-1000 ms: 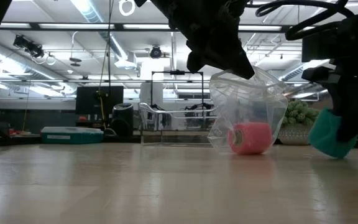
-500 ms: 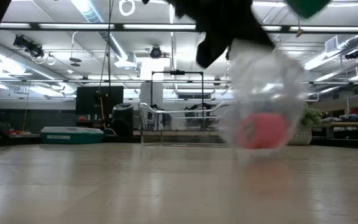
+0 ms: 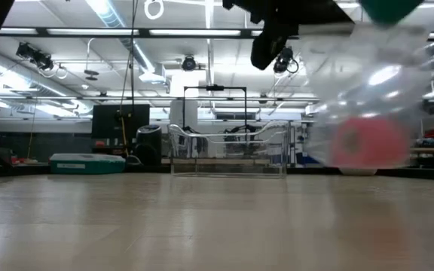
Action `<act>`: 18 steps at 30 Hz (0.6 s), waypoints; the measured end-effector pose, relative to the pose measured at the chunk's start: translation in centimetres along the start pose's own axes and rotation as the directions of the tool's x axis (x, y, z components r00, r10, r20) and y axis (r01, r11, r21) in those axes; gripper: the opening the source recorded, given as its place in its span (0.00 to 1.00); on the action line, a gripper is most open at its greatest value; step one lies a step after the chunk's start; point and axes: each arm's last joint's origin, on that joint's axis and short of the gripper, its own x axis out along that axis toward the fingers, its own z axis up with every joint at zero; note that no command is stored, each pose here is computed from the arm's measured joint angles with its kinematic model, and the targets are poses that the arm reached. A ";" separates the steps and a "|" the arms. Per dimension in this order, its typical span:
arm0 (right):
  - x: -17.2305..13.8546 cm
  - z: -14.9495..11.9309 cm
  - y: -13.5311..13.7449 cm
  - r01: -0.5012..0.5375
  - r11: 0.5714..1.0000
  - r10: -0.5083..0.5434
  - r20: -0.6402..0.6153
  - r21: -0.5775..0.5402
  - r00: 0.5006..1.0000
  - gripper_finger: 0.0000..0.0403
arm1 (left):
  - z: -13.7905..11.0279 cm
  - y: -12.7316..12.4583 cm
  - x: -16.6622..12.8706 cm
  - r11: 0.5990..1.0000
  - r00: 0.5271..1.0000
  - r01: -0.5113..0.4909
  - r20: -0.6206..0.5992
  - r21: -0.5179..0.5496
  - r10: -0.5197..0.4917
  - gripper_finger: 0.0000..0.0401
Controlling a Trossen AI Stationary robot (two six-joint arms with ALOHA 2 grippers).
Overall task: Roll bandage
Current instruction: Put the blue bandage into the transparent zip bag
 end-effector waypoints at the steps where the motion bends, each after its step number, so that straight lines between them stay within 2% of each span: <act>1: 0.5 -0.5 0.0 0.024 1.000 -0.024 -0.001 0.000 1.000 0.00 | -0.1 0.3 0.2 1.000 1.000 -0.014 0.000 -0.001 0.014 0.02; 7: 2.8 -2.5 0.0 0.150 0.989 -0.150 0.031 0.003 0.988 0.00 | -0.8 1.1 1.0 0.998 0.997 -0.069 -0.033 0.001 0.069 0.02; 11: 3.3 -3.1 -0.2 0.214 0.977 -0.215 0.115 0.017 0.970 0.00 | -0.9 1.2 1.2 0.998 0.997 -0.064 -0.037 -0.001 0.064 0.02; 18: 4.5 -3.9 -0.2 0.206 0.977 -0.211 0.129 0.051 0.969 0.00 | -0.6 1.0 1.2 0.999 0.999 -0.046 -0.025 0.020 0.047 0.02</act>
